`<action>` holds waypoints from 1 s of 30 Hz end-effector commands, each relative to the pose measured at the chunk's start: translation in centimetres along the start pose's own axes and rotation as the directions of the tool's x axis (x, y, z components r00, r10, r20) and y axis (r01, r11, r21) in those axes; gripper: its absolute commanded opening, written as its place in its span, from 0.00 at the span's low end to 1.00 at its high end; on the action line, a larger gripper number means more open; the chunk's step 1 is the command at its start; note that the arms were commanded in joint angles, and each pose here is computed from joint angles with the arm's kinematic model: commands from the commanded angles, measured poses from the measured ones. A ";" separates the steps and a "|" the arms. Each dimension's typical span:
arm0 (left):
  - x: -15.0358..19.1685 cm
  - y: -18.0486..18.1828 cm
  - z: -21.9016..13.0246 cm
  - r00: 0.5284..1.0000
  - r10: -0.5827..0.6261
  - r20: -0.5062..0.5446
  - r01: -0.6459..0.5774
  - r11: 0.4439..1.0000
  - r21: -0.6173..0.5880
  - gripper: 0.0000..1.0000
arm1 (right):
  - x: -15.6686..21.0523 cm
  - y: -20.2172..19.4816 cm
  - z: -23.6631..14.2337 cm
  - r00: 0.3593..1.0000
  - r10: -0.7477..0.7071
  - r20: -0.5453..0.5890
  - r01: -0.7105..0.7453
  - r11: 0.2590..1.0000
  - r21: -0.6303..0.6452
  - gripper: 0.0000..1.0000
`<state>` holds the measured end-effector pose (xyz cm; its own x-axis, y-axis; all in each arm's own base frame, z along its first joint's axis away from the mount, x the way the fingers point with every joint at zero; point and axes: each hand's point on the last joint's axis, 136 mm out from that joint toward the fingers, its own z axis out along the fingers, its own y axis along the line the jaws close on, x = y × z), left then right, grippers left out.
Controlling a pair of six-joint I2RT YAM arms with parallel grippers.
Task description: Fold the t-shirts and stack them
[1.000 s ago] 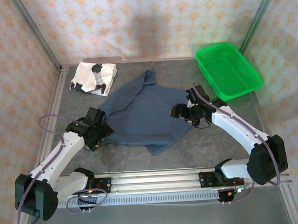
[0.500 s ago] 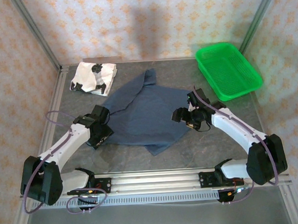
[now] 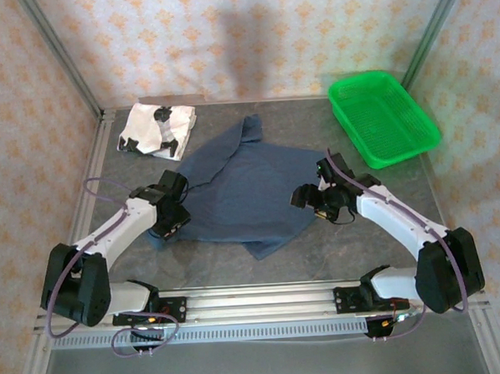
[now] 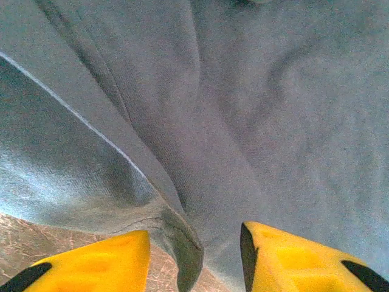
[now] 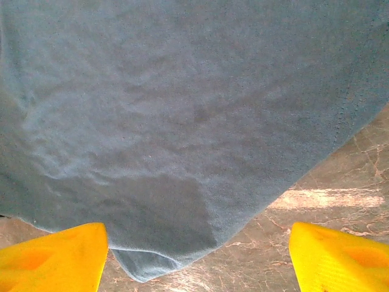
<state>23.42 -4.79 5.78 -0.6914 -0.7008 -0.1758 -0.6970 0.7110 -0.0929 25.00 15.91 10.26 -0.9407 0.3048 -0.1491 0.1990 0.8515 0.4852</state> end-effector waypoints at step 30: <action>-4.3 -2.7 -15.2 0.954 0.071 0.292 -0.171 0.927 0.333 0.00 | -3.2 -2.9 7.3 0.989 0.130 0.066 -0.143 0.956 0.256 0.18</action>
<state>26.31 -5.12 21.16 -0.6441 -0.6230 -0.4438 -0.4750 0.7806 -0.4064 25.42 16.05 2.07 -0.9060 0.4230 0.0170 0.4123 0.8724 0.2625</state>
